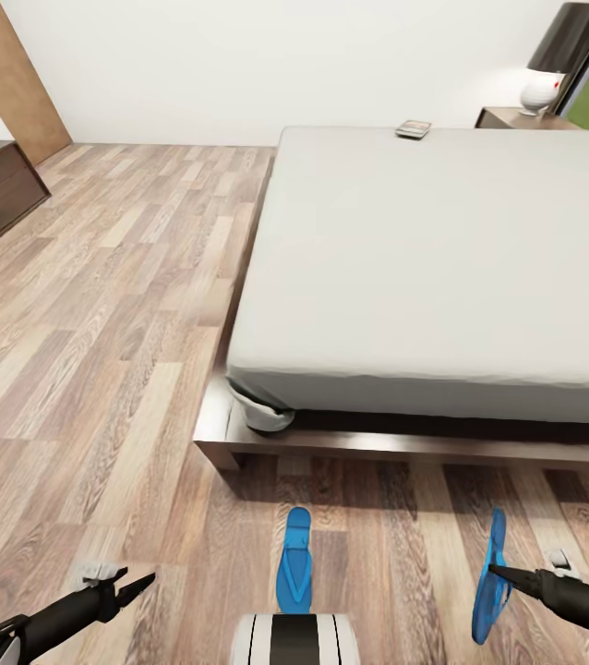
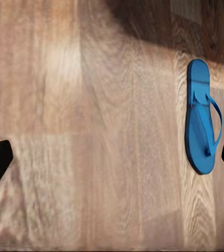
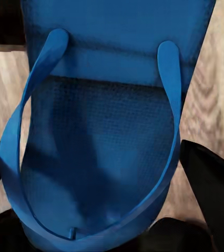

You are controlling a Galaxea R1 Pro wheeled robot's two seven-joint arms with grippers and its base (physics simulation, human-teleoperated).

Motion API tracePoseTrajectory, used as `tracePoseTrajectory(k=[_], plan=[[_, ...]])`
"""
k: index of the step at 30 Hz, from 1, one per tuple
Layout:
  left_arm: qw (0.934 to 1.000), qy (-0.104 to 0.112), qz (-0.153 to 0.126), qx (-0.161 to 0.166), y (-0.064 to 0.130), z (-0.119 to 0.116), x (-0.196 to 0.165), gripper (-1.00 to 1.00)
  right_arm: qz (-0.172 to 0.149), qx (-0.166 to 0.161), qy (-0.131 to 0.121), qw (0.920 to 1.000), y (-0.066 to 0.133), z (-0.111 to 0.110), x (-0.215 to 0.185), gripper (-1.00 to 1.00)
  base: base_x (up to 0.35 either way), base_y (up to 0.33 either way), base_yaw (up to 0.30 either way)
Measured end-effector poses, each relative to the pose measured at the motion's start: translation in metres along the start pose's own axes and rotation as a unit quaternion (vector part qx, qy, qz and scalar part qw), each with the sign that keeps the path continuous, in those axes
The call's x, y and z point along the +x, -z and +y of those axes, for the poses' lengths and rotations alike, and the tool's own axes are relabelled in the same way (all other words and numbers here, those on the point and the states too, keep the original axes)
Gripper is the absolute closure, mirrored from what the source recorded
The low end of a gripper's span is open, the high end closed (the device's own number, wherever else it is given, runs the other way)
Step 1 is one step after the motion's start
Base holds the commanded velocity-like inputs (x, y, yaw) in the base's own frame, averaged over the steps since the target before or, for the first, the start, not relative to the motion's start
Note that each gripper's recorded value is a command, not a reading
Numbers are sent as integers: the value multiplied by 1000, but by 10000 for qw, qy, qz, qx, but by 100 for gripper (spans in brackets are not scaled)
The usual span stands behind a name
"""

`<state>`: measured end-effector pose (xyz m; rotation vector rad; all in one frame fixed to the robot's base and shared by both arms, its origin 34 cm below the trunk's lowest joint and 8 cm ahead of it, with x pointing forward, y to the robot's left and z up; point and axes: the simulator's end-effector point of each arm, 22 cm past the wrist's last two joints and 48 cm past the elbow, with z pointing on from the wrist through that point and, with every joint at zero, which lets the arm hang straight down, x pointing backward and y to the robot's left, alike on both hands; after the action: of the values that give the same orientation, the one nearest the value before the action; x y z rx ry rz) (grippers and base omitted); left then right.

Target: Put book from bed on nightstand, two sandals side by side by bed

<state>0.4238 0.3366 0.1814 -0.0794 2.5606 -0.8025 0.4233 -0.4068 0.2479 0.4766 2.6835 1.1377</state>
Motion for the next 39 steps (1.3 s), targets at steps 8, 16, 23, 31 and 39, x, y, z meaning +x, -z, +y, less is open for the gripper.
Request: tracePoseTrajectory(k=[8,16,23,31,39], plan=[[10000,-4,3,-2,0,0,0,-100,-43,1402,293,9897,5,-51,-16,100,-89,261,0],[10000,-4,2,5,0,0,0,-100,-158,2404,603,9687,19,-80,-38,100,-63,255,0],[10000,-4,0,4,0,0,0,-100,-103,3804,746,9217,57,-132,-42,100,91,271,0],[10000,2,-7,-10,0,0,0,-100,-154,4462,715,8919,80,-152,-45,100,142,281,0],[10000,5,-8,-14,0,1,0,-100,-158,4446,724,8927,80,-152,-46,100,25,61,0]])
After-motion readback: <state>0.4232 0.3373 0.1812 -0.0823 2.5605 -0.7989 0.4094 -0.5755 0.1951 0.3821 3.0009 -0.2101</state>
